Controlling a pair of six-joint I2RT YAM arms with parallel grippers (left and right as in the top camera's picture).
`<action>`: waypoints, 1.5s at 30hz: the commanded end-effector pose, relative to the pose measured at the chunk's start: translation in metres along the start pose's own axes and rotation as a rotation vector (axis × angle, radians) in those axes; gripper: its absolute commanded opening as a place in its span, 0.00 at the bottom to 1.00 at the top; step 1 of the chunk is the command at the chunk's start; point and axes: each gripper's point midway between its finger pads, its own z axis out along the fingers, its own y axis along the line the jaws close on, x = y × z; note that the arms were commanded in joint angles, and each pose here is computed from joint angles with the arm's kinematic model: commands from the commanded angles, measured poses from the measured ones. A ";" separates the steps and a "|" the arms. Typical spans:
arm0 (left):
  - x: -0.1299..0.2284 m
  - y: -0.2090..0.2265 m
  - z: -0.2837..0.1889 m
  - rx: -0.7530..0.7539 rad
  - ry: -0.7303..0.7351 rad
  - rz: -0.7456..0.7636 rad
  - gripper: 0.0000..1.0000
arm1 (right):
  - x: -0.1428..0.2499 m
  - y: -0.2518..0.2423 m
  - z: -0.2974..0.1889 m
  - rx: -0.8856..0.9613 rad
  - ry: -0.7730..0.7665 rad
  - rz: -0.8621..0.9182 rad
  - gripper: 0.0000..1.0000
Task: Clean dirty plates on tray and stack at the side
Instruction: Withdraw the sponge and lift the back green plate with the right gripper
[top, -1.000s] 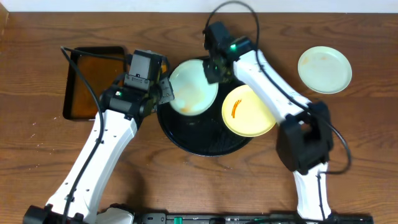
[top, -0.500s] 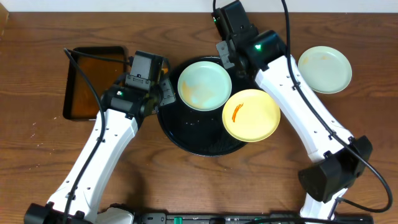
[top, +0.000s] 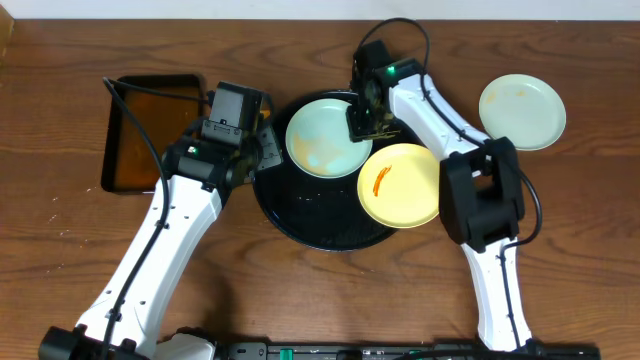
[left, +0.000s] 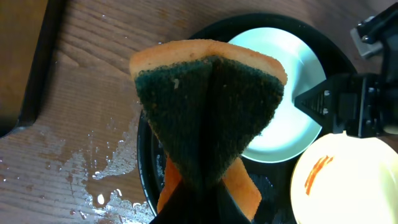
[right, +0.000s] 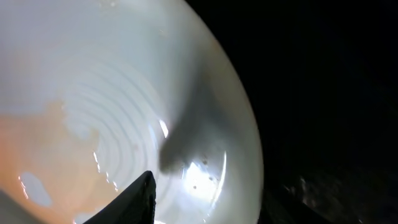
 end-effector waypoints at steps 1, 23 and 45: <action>0.002 0.002 0.003 -0.010 0.007 -0.005 0.07 | -0.001 0.005 0.010 -0.031 0.005 0.011 0.42; 0.003 0.003 0.004 -0.013 0.011 -0.005 0.08 | -0.041 0.026 -0.092 -0.848 -0.075 0.132 0.01; 0.004 0.003 0.004 -0.015 0.014 -0.005 0.07 | -0.035 -0.050 -0.209 0.497 -0.417 -0.110 0.01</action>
